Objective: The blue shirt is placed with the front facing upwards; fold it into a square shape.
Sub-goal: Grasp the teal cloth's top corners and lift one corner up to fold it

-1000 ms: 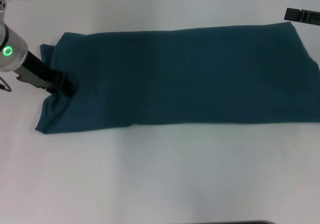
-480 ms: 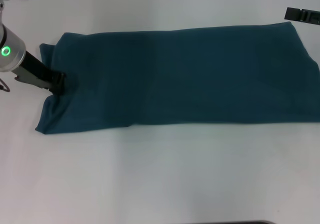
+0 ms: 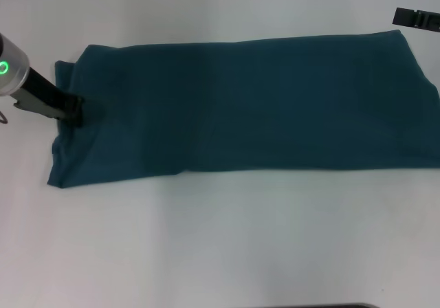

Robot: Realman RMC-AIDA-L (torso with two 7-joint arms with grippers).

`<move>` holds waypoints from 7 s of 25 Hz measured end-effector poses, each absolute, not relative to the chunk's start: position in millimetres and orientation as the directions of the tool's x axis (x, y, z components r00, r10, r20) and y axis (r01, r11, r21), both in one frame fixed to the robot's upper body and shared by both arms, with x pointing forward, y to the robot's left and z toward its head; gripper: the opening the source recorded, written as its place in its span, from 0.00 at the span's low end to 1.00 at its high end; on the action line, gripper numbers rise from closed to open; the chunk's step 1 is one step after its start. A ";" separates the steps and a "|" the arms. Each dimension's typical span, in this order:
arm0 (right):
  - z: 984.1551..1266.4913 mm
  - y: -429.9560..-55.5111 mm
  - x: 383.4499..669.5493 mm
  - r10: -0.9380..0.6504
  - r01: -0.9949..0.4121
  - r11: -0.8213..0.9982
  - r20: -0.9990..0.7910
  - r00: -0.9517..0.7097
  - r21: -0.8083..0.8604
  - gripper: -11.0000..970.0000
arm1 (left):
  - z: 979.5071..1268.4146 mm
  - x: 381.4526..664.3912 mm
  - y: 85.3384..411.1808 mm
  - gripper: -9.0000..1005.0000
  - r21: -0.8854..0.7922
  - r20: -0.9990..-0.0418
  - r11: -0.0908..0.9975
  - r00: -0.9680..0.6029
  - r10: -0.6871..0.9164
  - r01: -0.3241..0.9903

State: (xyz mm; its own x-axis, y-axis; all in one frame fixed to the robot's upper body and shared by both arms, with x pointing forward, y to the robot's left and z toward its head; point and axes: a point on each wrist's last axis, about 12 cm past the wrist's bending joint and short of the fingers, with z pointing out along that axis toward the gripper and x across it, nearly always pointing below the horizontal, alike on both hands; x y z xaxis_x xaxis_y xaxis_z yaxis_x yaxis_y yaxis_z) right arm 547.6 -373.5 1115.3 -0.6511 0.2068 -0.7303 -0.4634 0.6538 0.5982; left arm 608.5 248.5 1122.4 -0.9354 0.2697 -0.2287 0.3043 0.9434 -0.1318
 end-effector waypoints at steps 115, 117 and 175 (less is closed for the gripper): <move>1118.3 -376.6 548.4 0.208 -0.467 0.657 -0.737 -0.643 0.592 0.69 | 1136.6 613.8 235.9 0.01 -0.109 -0.241 0.936 -0.922 0.302 0.335; 1118.6 -376.6 548.5 0.208 -0.469 0.657 -0.739 -0.640 0.590 0.69 | 1138.5 614.0 237.2 0.01 -0.110 -0.242 0.937 -0.924 0.297 0.331; 1123.0 -379.7 550.4 0.198 -0.479 0.660 -0.749 -0.633 0.579 0.69 | 1121.7 614.0 247.0 0.76 -0.131 -0.199 0.973 -0.966 0.163 0.191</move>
State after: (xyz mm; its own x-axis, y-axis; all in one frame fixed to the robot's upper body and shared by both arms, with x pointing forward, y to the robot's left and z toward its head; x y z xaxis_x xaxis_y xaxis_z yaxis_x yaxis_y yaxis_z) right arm 550.4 -379.7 1123.0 -0.6326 0.1977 -0.7488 -0.4791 0.6597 0.5789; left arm 614.0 247.0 1121.7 -0.9665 0.1625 -0.1989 0.1906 0.9729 -0.1311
